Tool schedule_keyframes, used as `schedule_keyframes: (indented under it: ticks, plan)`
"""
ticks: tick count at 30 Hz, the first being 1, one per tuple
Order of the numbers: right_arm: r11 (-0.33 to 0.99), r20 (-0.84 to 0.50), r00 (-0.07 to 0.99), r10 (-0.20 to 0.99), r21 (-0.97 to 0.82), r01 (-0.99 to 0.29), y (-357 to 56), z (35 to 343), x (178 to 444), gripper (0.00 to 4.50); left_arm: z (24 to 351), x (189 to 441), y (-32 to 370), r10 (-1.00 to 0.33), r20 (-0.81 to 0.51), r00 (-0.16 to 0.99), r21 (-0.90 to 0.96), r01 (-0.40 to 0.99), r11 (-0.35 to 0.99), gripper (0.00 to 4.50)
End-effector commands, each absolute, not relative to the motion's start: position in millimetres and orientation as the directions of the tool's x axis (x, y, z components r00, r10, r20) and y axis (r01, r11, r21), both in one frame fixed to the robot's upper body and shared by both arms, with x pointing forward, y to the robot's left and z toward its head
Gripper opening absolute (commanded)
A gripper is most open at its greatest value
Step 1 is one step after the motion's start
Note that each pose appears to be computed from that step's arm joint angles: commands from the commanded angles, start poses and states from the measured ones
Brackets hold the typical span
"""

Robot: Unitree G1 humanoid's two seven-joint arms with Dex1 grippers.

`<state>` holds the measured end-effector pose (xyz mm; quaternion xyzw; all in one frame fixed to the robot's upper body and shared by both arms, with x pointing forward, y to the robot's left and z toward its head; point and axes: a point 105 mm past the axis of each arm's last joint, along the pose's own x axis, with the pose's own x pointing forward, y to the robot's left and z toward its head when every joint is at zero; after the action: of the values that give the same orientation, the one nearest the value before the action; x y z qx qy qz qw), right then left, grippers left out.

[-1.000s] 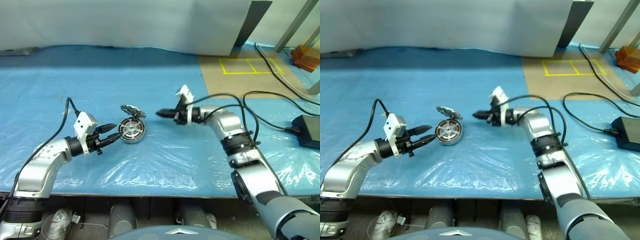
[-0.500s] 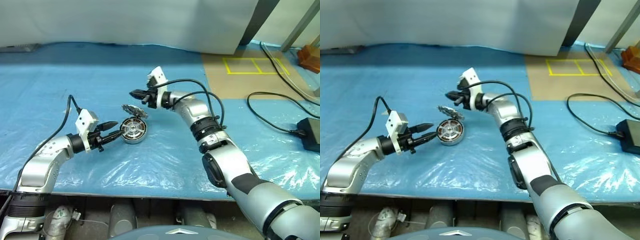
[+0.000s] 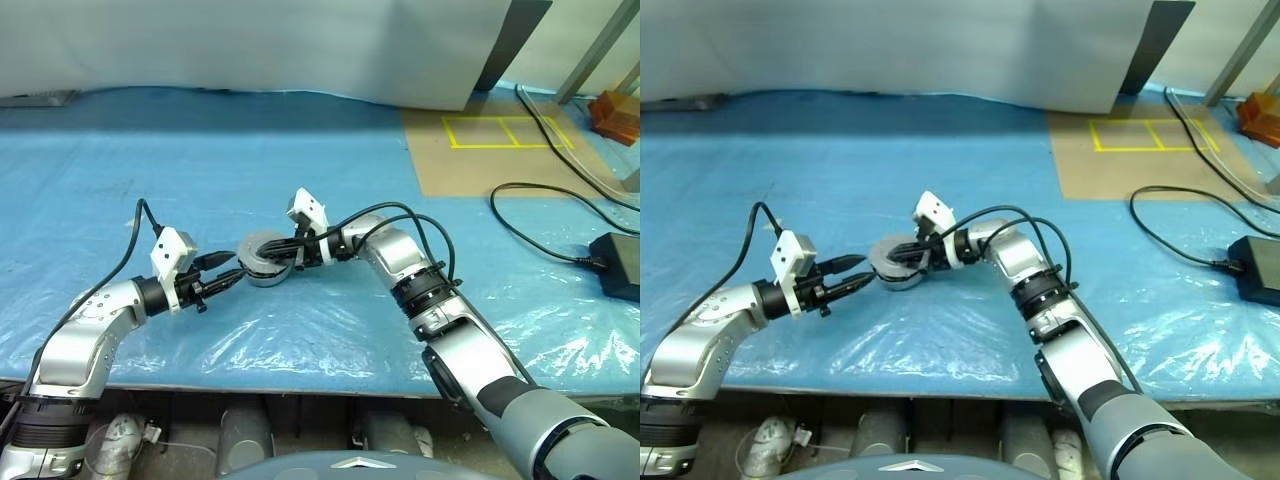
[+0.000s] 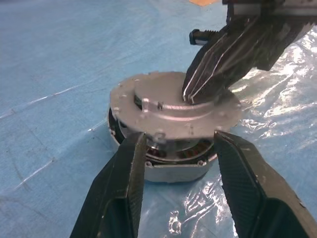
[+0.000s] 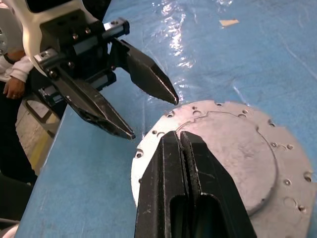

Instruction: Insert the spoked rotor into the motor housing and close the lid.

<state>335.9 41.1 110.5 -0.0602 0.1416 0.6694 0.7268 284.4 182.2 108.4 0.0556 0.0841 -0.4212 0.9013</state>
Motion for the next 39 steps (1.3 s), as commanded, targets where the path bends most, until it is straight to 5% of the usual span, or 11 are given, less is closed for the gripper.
schedule_keyframes:
  ticks: [1, 8, 14, 19, 28, 39]
  plan:
    - [0.143, -0.32, 0.108, 0.941, 0.088, -0.986, 48, 91, 337, 0.02, 121, 284, 183, -0.748, -0.175, 0.641, 0.068, 0.765, 0.64, 2.29]
    - [0.133, -0.396, 0.121, 0.91, 0.002, -0.991, 41, 66, 328, 0.02, 122, 285, 183, -0.745, -0.174, 0.643, 0.072, 0.763, 0.642, 2.29]
    - [0.241, -0.066, 0.252, 0.965, -0.143, -0.96, 43, 155, 348, 0.02, 122, 285, 183, -0.745, -0.171, 0.645, 0.071, 0.762, 0.643, 2.29]
    - [0.251, 0.059, 0.244, 0.968, -0.226, -0.941, 43, 196, 345, 1.25, 122, 286, 182, -0.746, -0.166, 0.645, 0.071, 0.762, 0.643, 2.29]
    - [0.162, -0.097, 0.195, 0.976, -0.275, -0.948, 46, 146, 334, 4.46, 121, 286, 181, -0.745, -0.165, 0.647, 0.069, 0.761, 0.645, 2.29]
    - [0.204, -0.237, 0.275, 0.932, -0.284, -0.937, 45, 106, 350, 4.46, 119, 285, 184, -0.733, -0.171, 0.658, 0.07, 0.75, 0.657, 2.29]
